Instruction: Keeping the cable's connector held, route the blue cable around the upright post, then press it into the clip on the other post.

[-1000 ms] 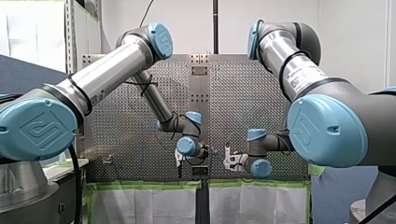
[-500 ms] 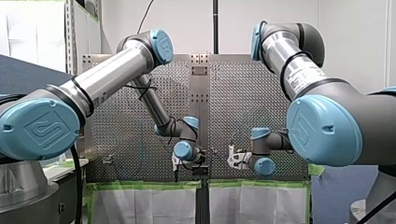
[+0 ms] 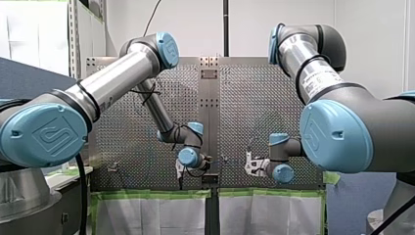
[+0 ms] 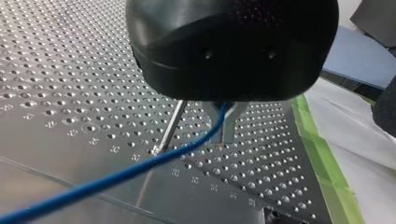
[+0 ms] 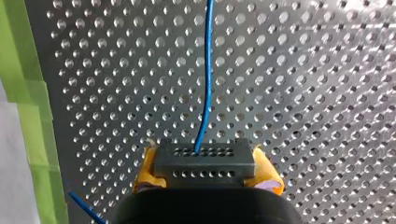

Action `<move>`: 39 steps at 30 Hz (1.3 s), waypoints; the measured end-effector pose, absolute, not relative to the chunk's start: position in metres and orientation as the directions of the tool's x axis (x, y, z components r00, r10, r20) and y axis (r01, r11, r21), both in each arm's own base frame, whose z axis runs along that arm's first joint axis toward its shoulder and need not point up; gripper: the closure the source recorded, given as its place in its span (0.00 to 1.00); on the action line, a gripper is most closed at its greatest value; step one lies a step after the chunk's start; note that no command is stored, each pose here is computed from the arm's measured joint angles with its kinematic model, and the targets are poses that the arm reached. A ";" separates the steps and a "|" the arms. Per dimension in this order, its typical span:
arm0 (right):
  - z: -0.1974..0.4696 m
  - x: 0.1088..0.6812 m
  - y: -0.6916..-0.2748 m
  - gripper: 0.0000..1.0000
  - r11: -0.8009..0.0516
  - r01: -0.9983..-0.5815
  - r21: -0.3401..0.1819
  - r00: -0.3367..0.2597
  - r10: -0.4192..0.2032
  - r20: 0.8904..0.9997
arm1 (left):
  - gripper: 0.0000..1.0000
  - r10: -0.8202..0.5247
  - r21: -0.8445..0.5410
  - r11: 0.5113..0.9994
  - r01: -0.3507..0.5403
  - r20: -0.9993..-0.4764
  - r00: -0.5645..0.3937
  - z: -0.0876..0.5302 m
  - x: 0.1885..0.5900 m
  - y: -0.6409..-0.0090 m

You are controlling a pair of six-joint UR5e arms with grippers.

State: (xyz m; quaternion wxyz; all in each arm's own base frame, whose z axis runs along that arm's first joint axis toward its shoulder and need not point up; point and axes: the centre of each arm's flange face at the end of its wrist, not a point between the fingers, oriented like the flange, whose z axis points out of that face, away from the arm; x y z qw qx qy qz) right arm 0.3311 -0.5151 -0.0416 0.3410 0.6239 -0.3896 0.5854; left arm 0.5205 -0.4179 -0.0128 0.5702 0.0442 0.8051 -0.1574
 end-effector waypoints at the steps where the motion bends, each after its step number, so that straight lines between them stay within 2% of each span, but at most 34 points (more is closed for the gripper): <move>1: -0.042 0.330 -0.516 1.00 -0.461 -0.887 -0.031 0.013 -0.091 0.996 | 1.00 -0.112 -0.208 0.945 0.254 -0.931 -0.347 -0.013 0.521 -0.418; 14: -0.047 0.322 -0.514 1.00 -0.454 -0.891 -0.003 0.063 -0.130 0.989 | 1.00 -0.104 -0.232 0.916 0.326 -0.925 -0.365 -0.017 0.512 -0.433; 30: -0.042 0.322 -0.524 1.00 -0.450 -0.893 0.003 0.060 -0.113 0.992 | 1.00 -0.121 -0.243 0.909 0.339 -0.931 -0.343 -0.015 0.534 -0.444; 39: -0.039 0.319 -0.532 1.00 -0.443 -0.897 0.005 0.056 -0.103 0.993 | 1.00 -0.177 -0.303 0.893 0.335 -0.917 -0.357 -0.007 0.547 -0.445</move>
